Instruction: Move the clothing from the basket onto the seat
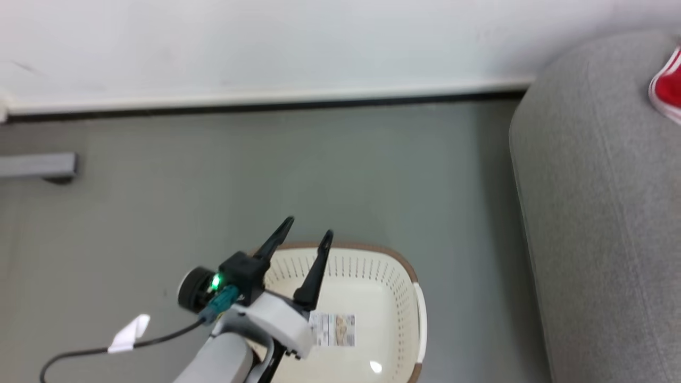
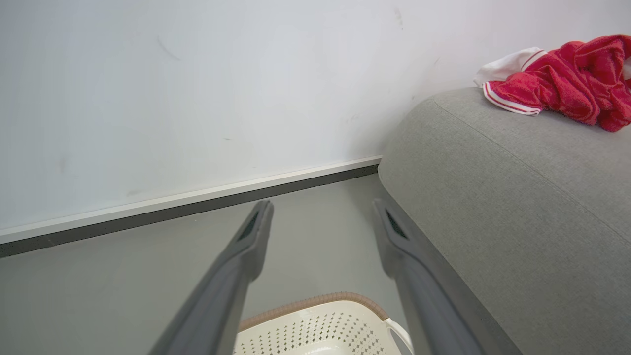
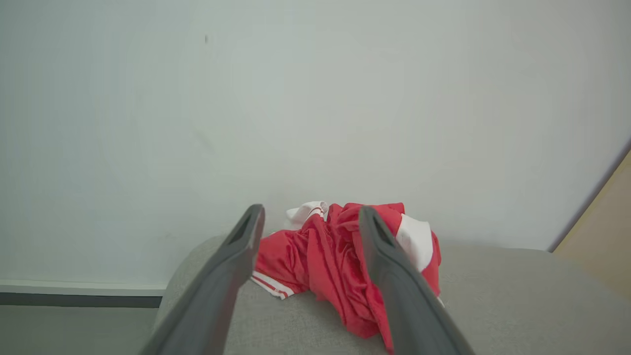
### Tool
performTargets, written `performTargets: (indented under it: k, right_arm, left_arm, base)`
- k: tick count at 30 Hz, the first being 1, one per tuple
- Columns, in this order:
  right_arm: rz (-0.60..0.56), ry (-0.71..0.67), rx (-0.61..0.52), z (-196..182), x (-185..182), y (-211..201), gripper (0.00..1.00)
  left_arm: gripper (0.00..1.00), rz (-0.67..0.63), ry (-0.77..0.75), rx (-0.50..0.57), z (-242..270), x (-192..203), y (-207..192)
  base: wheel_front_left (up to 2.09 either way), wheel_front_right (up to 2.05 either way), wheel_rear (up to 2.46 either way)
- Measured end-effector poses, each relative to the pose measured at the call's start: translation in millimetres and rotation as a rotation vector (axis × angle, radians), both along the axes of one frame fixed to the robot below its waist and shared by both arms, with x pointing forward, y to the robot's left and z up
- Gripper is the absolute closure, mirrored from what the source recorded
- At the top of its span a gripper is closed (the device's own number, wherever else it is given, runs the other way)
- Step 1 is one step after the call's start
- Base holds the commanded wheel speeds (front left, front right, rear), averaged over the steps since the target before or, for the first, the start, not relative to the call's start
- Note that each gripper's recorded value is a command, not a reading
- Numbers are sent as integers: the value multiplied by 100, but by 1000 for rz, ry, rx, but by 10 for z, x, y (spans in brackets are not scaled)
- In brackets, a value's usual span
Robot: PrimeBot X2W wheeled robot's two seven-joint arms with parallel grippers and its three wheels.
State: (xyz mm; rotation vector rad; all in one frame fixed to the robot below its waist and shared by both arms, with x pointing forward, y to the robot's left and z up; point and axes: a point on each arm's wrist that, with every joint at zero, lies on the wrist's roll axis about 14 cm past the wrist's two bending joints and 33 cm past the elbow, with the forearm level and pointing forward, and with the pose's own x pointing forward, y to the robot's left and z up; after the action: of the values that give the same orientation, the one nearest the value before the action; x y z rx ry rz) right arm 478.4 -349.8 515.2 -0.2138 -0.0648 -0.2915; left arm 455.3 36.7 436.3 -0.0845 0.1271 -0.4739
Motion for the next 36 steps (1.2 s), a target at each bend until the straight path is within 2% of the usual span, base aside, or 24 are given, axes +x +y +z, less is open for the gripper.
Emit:
performTargets:
  k: [11,18,25,36]
  right_arm:
    - [194,-87,120,177,-459,955,0]
    - [285,-33,189,-23,-691,1390,0]
    - [333,-10,219,-94,-934,1574,0]
    - [388,64,303,-359,-1208,1809,0]
  left_arm:
    - [0,205,-93,-39,513,-387,600]
    - [0,352,-118,-70,634,-660,1024]
    - [0,463,-89,-65,507,-969,1382]
    - [0,485,-83,-52,438,-1062,1520]
  base:
    - [0,0,0]
    - [0,0,0]
    - [0,0,0]
    - [0,0,0]
